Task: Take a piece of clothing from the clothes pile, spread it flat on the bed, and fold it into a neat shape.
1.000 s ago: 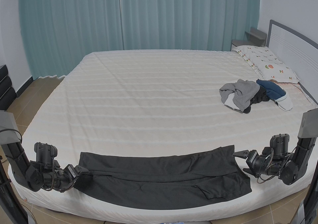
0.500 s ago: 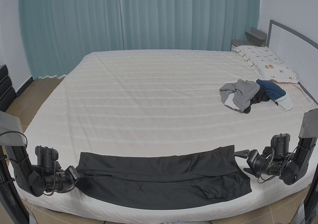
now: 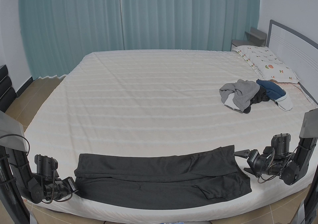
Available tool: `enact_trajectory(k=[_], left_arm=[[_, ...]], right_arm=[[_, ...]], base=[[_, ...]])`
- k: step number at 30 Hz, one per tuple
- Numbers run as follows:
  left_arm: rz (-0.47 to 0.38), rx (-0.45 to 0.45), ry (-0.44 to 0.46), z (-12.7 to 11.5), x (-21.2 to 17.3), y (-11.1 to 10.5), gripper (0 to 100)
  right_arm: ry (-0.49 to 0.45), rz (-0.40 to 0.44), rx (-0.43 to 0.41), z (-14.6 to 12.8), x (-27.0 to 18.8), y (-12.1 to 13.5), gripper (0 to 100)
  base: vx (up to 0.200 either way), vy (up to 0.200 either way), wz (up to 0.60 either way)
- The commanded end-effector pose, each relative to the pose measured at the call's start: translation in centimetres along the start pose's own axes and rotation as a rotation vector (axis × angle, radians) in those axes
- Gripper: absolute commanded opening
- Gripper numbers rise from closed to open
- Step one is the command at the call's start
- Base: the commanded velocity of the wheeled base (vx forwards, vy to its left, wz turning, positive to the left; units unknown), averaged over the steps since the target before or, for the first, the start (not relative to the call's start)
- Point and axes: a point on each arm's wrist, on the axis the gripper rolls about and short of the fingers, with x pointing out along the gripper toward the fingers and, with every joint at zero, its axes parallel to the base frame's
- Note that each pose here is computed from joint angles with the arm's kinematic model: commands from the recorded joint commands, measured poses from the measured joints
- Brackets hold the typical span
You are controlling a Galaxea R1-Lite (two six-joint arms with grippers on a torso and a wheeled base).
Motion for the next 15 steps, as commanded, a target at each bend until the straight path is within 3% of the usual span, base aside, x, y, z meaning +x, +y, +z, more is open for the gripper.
enact_trajectory(k=[1,6,7,15], left_arm=[[0.006,0.002,0.006,-0.1,0.0,0.1,0],[0.004,0.0,0.006,-0.1,0.0,0.1,0],[0.002,0.0,0.003,-0.1,0.0,0.0,100],[-0.033,-0.018,-0.05,0.9,-0.3,-0.4,100]], right_arm=[[-0.001,0.002,-0.001,0.0,0.0,0.1,100],[-0.001,0.002,-0.001,0.0,0.0,0.1,100],[-0.001,0.002,-0.001,0.0,0.0,0.1,100],[-0.003,0.005,0.0,0.0,-0.1,0.1,100]], base=[[0.0,0.0,0.0],[0.0,0.0,0.0],[0.0,0.0,0.0],[0.0,0.0,0.0]])
